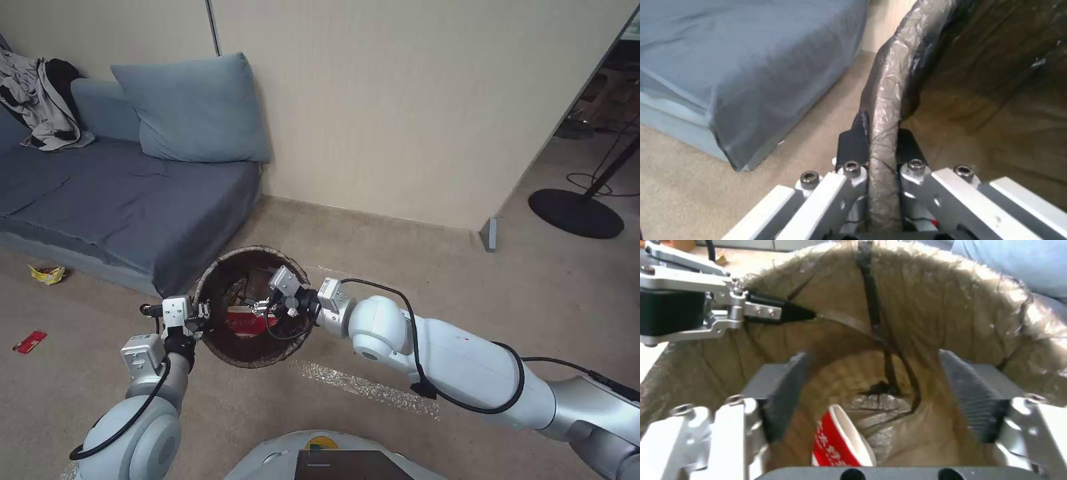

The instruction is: Pick up the trash bin, then pick up the garbage from the floor and place it into the trash bin.

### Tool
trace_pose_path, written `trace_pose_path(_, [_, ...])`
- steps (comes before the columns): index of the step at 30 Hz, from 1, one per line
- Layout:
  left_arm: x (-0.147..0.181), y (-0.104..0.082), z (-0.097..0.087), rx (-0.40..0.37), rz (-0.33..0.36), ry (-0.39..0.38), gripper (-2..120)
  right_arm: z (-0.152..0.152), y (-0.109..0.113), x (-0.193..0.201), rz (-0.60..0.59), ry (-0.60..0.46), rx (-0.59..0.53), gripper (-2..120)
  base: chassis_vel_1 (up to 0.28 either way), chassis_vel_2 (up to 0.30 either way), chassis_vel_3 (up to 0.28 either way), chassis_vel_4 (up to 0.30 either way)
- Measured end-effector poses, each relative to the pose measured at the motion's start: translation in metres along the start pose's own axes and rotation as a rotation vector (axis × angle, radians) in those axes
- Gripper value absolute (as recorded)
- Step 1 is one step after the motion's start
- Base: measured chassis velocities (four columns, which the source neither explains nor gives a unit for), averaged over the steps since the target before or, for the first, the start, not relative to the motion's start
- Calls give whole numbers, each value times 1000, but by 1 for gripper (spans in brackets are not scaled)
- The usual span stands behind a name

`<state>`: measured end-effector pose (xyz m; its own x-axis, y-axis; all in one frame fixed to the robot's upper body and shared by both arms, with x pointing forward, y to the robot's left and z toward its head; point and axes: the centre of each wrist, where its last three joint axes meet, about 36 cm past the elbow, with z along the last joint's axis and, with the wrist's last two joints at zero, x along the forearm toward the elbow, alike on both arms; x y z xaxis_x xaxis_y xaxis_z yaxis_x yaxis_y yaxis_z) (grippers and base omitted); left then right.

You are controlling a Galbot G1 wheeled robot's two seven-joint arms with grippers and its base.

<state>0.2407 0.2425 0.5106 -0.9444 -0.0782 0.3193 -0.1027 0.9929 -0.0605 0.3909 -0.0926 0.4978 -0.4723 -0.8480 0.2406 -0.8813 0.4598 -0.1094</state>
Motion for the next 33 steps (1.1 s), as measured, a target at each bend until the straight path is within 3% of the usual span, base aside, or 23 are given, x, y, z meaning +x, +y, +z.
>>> trace_pose_path(2, [0, 0, 0, 1, 0, 0, 0, -4, 0, 1, 5, -12, -2, 89, 0, 0, 0, 0])
trace_pose_path(7, [0, 0, 0, 0, 0, -2, 0, -18, 0, 9, 17, -49, -18, 99, 0, 0, 0, 0])
trace_pose_path(19, [-1, 1, 0, 0, -2, -2, 0, -39, -18, 55, 88, -107, -11, 100, 0, 0, 0, 0])
trace_pose_path(33, [-6, 5, 0, -2, -18, -11, 0, -10, -33, 127, 260, -78, -27, 100, 0, 0, 0, 0])
